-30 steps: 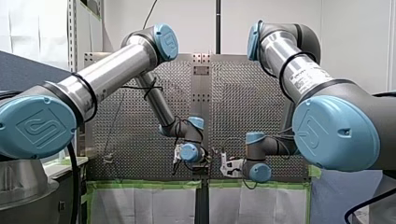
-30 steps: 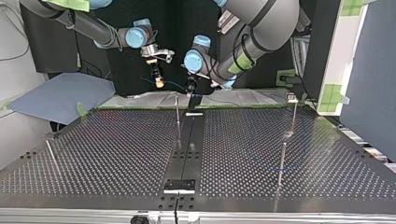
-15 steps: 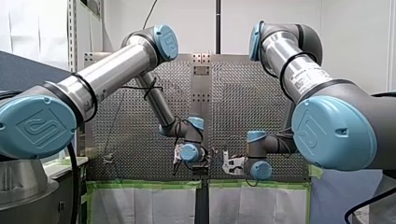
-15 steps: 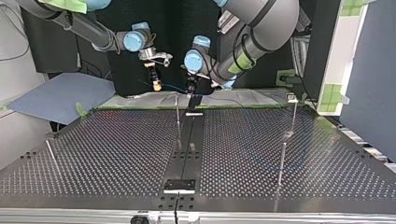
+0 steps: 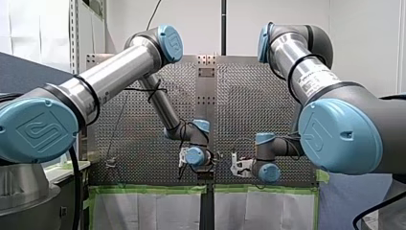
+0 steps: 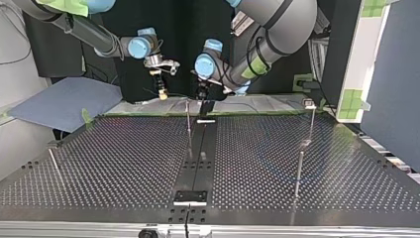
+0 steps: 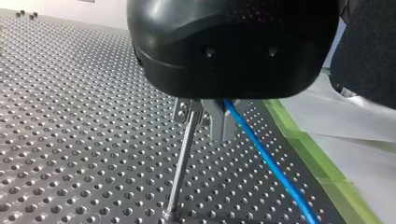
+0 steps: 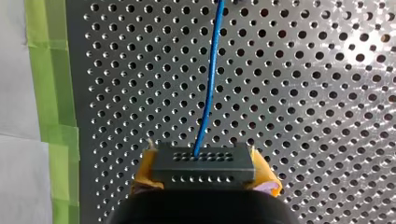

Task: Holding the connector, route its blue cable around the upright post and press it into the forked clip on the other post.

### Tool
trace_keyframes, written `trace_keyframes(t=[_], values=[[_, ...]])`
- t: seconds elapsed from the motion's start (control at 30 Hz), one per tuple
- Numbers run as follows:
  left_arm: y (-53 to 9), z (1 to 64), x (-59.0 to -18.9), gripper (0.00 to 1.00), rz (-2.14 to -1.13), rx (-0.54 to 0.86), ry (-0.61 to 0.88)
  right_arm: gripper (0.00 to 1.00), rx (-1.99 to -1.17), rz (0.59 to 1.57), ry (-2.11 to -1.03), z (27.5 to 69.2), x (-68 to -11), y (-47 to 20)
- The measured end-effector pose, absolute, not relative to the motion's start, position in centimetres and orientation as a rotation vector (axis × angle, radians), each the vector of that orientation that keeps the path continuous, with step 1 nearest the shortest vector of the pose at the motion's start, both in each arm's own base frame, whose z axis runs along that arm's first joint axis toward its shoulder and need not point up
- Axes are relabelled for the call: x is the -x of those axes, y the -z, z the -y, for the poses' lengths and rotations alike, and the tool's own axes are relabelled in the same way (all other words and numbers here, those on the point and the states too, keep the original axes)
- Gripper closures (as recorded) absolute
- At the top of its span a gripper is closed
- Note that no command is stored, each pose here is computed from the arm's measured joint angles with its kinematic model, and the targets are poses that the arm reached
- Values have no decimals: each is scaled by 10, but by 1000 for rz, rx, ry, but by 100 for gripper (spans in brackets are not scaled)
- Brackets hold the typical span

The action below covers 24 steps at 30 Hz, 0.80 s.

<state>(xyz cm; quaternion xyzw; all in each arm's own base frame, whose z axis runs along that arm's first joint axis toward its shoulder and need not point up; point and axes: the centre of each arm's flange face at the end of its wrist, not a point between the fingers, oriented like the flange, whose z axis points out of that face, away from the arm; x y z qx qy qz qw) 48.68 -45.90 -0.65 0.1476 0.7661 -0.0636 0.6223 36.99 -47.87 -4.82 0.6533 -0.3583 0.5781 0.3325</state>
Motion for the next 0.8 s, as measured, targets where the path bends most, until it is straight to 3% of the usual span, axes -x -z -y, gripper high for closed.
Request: trace_keyframes(t=[0.8], values=[[8, 461, -511, 100, -1764, -289, 173, 100, -1676, 961, -1493, 506, -357, 41]])
